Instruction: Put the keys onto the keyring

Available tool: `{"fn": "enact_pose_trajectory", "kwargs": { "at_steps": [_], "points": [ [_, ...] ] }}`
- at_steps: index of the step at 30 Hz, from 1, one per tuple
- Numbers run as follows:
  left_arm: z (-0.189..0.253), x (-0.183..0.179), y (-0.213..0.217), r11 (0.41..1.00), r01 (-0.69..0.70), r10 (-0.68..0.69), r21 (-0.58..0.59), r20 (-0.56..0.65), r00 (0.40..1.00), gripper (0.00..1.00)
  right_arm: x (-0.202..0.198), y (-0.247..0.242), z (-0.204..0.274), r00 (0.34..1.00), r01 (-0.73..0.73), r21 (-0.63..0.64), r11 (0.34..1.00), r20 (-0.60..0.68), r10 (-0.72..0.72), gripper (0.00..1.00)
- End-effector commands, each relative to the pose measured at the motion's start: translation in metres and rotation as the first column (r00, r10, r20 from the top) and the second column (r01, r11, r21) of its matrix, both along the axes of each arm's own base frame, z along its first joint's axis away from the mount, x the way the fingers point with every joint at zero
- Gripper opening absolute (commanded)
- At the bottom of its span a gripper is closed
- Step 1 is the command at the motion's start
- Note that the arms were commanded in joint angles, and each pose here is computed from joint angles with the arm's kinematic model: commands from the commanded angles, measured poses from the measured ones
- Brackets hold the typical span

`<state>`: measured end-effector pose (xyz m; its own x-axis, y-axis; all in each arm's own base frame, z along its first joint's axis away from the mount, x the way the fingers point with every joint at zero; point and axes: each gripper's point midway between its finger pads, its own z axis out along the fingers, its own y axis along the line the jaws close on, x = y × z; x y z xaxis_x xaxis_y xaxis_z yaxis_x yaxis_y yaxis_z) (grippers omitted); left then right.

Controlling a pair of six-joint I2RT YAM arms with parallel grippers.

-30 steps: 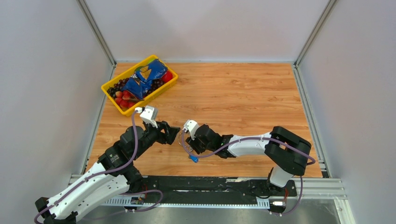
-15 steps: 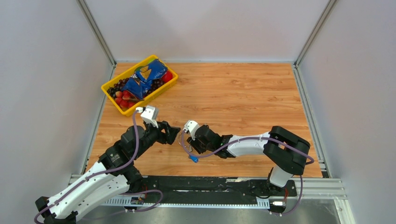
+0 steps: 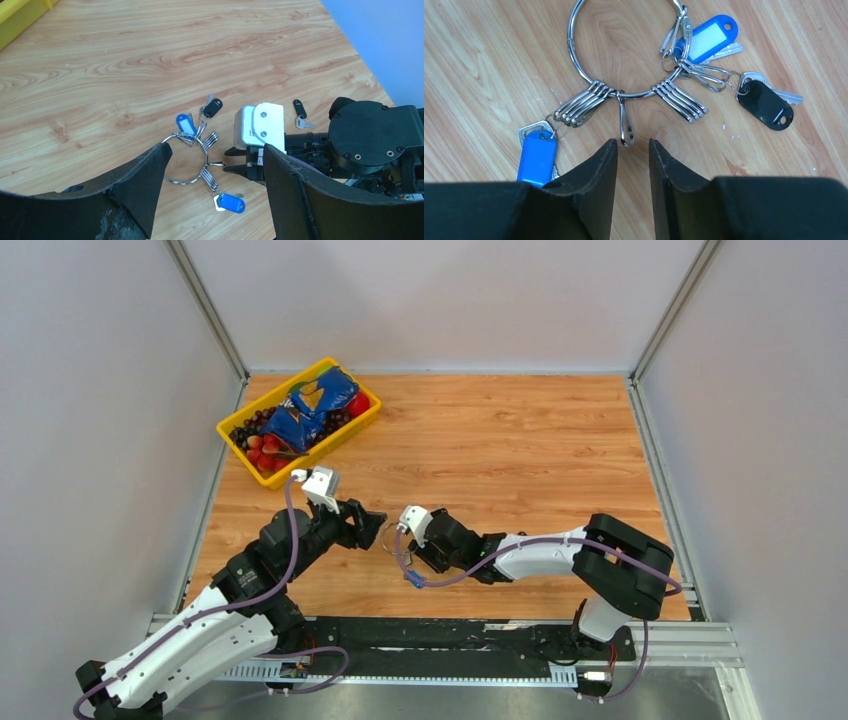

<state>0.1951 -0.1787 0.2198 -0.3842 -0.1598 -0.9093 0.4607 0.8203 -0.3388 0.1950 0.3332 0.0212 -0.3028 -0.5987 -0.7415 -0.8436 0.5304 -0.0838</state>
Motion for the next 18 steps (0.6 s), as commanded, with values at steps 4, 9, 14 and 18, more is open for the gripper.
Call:
{"fn": "enact_pose_trajectory", "kwargs": {
  "at_steps": [4,9,14,18],
  "points": [
    [0.000,0.001,0.000,1.000,0.001,-0.002,0.012,0.009,1.000,0.78,-0.006,0.005,0.000,0.989,-0.136,0.005,0.991,0.054,0.135,0.33],
    [0.000,0.000,0.001,1.000,0.002,-0.002,0.010,0.009,1.000,0.78,-0.009,0.008,-0.005,0.979,-0.203,0.019,0.979,0.035,0.202,0.30],
    [0.000,-0.001,0.001,1.000,0.003,-0.003,0.010,0.008,1.000,0.78,-0.007,0.006,-0.006,0.978,-0.207,0.027,0.978,0.022,0.206,0.16],
    [0.000,0.000,0.001,1.000,0.003,-0.003,0.011,0.007,1.000,0.78,-0.007,0.002,-0.007,0.980,-0.198,0.026,0.980,0.013,0.198,0.04]
  ]
}}
